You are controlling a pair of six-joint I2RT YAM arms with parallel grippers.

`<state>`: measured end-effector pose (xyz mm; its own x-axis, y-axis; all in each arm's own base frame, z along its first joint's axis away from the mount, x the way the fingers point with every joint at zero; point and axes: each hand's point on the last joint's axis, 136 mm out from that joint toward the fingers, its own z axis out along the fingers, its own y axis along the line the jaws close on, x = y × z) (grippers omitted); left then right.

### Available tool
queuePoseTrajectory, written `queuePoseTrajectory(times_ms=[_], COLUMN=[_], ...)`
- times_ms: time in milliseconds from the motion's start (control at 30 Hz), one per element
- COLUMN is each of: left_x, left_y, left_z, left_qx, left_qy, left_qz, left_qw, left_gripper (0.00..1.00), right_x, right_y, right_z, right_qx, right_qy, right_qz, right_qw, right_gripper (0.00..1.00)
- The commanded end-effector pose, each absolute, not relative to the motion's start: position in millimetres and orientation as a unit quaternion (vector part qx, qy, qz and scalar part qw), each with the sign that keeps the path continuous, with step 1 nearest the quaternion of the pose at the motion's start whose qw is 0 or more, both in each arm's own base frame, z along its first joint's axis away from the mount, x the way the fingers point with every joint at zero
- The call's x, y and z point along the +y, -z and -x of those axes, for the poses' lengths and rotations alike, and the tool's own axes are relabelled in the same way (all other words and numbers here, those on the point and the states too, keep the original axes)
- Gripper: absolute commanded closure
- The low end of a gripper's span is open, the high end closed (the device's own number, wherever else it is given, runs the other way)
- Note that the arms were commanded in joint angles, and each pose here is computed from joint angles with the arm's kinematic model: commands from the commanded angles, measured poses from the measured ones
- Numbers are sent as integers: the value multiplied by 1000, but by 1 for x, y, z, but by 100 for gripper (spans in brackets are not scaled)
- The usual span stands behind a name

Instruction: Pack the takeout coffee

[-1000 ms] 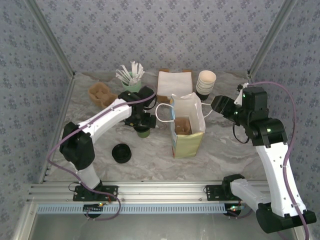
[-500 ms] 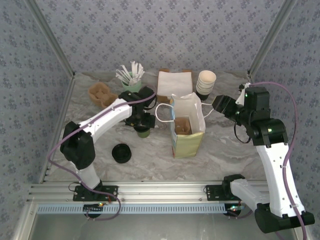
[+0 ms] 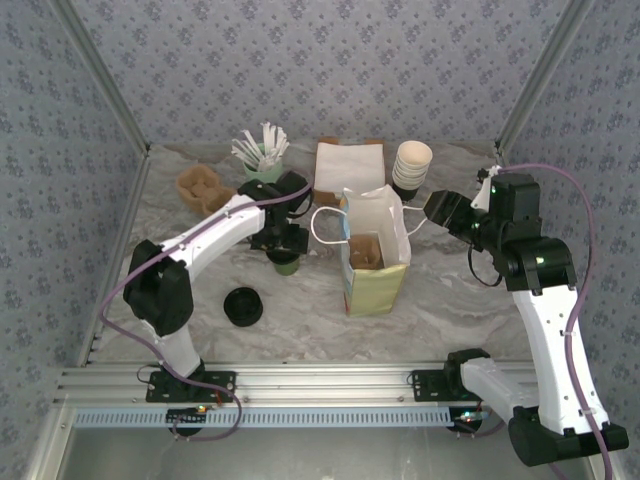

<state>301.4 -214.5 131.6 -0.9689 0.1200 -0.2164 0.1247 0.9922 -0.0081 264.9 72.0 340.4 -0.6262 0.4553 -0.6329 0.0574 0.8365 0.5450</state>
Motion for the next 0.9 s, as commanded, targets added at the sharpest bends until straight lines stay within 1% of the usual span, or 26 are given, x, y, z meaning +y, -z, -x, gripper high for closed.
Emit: queuePoseTrajectory(times_ms=[0, 167, 533, 700, 867], left_x=[-212, -215, -211, -205, -190], left_y=[-133, -129, -139, -166, -210], left_z=[-304, -301, -299, -298, -292], left_qx=[993, 994, 993, 991, 986], left_qy=[7, 15, 17, 14, 2], left_qz=[-57, -61, -63, -69, -73], left_qw=[103, 94, 99, 116, 148], left_gripper=[21, 25, 28, 31, 33], right_x=[72, 73, 78, 82, 97], right_y=[-342, -339, -327, -311, -296], right_z=[-263, -264, -268, -270, -271], right_qx=[868, 869, 877, 884, 890], right_qy=[-247, -249, -254, -260, -283], right_qz=[-140, -139, -134, -133, -119], right_qw=[408, 405, 386, 365, 338], right_gripper=[35, 36, 35, 36, 37])
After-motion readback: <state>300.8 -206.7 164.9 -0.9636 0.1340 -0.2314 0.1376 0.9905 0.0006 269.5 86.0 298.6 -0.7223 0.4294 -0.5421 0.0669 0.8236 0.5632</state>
